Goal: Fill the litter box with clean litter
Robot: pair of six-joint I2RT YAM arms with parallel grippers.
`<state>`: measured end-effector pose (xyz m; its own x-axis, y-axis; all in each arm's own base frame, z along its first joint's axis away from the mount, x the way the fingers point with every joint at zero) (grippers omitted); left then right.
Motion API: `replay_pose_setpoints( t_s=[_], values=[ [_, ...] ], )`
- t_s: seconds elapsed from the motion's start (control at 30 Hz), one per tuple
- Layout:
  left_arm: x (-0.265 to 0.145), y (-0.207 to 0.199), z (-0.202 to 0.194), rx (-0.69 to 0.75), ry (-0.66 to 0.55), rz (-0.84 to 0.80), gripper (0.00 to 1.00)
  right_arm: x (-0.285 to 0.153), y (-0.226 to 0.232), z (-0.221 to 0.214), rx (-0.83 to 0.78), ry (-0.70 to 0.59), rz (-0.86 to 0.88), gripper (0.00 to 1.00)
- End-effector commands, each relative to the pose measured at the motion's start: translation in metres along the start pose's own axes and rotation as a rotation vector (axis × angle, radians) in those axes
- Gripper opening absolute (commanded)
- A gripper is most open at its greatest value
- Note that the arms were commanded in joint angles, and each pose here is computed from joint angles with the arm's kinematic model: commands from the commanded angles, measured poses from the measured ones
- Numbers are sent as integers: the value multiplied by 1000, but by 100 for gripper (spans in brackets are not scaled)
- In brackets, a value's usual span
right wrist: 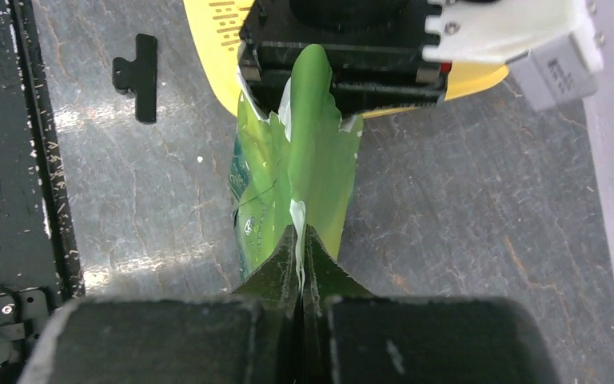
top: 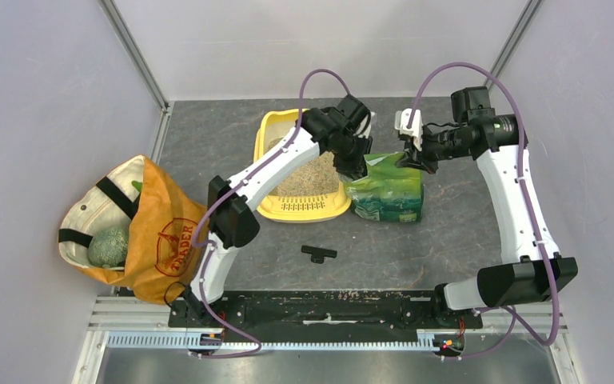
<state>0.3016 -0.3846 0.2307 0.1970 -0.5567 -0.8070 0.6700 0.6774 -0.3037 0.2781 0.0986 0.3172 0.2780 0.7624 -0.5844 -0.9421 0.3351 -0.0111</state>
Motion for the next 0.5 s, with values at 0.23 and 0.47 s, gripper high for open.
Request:
replay_pose_setpoints(
  t_s=[0.23, 0.47],
  values=[
    [59, 3, -30, -100, 149, -17, 2, -1, -3, 20, -46, -88, 11, 0],
    [67, -24, -21, -106, 57, -339, 2, 6, -7, 16, -33, -89, 16, 0]
  ],
)
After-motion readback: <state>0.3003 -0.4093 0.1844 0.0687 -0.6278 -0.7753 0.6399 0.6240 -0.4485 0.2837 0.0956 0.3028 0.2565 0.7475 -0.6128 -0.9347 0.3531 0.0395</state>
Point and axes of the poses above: each gripper's point midway between its finger pads, its own x axis out along the fingers, its own y axis along the line the jaws close on, z = x × y, the point moved 4 cm from there along -x, back along the fingers, and after that the axes turned 15 degrees about x, right-handed, at the moved point
